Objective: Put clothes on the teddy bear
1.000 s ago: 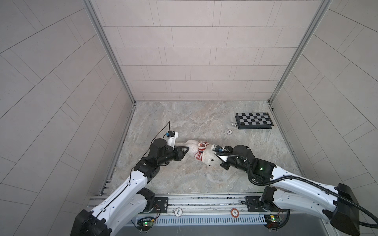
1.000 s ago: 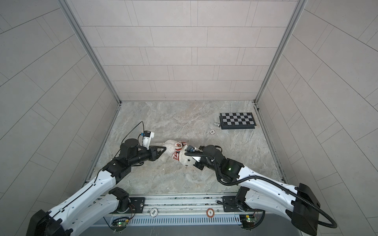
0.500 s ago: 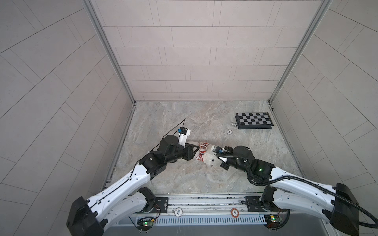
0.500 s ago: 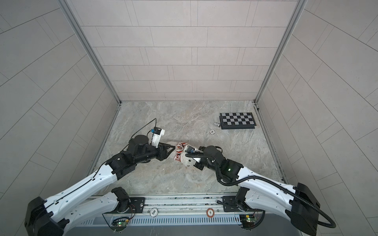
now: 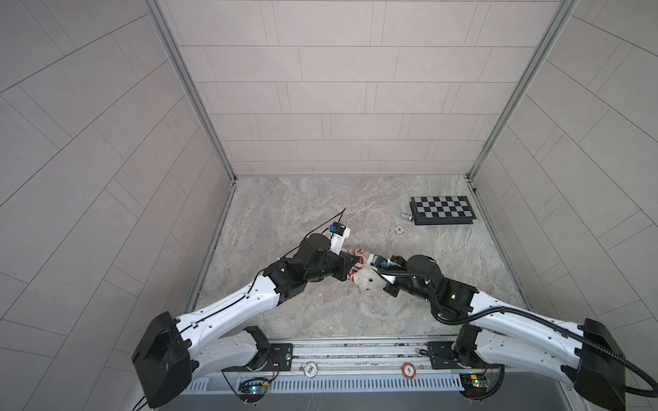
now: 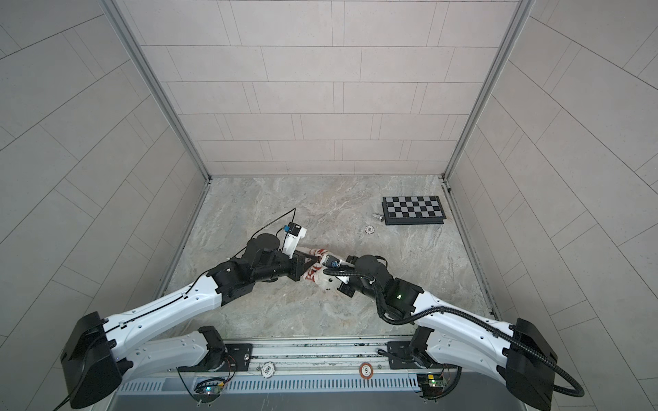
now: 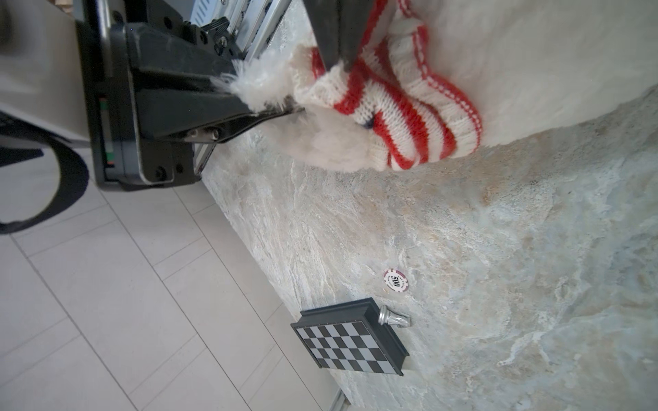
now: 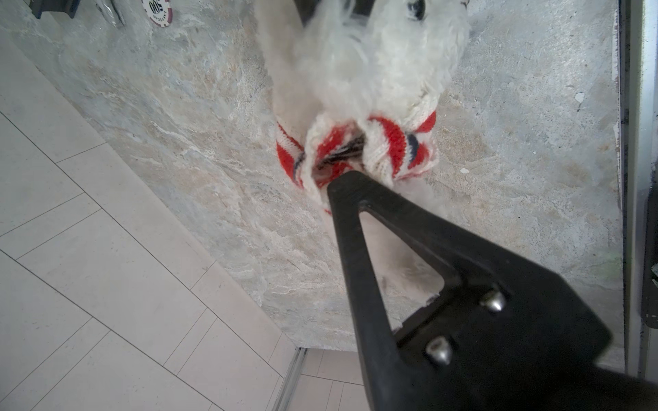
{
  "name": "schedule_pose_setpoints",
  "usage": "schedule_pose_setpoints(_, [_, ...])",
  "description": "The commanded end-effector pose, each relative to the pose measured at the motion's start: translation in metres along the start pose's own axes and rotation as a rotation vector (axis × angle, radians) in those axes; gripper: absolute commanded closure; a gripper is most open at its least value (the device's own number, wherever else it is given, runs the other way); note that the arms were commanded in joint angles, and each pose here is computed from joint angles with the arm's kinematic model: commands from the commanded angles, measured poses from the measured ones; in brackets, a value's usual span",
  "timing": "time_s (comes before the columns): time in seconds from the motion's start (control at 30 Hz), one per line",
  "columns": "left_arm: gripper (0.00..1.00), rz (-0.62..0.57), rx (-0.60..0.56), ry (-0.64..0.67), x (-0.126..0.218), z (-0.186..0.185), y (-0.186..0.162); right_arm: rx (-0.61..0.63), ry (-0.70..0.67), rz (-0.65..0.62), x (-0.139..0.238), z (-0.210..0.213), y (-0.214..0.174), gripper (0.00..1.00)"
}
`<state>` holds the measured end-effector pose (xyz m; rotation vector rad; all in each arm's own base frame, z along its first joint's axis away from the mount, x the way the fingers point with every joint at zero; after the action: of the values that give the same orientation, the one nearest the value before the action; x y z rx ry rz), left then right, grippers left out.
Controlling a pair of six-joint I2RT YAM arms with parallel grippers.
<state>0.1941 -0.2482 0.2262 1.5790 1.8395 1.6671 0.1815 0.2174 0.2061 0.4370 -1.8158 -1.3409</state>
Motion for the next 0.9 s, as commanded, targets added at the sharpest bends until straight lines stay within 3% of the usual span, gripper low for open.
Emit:
schedule_pose_setpoints(0.0, [1.0,-0.046,-0.023,-0.035,0.0,-0.012,0.016,0.015,-0.004,-0.07,0.006,-0.001,0.011,1.0])
schedule_pose_setpoints(0.17, [0.99,-0.032,-0.012,-0.09,-0.006,-0.022,0.011,0.014,0.01,-0.091,0.008,0.001,0.008,1.0])
schedule_pose_setpoints(0.3, [0.81,-0.026,-0.01,-0.03,0.005,-0.014,0.006,0.018,0.019,-0.118,0.011,0.003,0.008,1.0])
schedule_pose_setpoints(0.43, [0.74,-0.055,-0.002,0.002,0.026,-0.005,0.008,0.03,0.015,-0.132,0.016,0.002,0.007,1.0])
schedule_pose_setpoints(0.6, [0.79,-0.046,0.022,0.057,0.038,0.012,0.004,0.03,0.013,-0.134,0.016,0.002,0.005,1.0])
schedule_pose_setpoints(0.87, [0.85,0.001,0.049,0.045,0.025,0.016,-0.003,0.03,0.017,-0.142,0.017,0.003,0.006,1.0])
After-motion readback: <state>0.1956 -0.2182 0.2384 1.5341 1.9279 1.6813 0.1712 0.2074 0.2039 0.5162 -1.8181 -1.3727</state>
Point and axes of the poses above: each gripper's point midway between its finger pads, its own x axis back along the fingers, its own z axis along the line the jaws close on, y = z × x, the point moved 6 cm from there along x, back along the fingers, and after that the axes turned 13 degrees about -x, right-handed, at the moved point
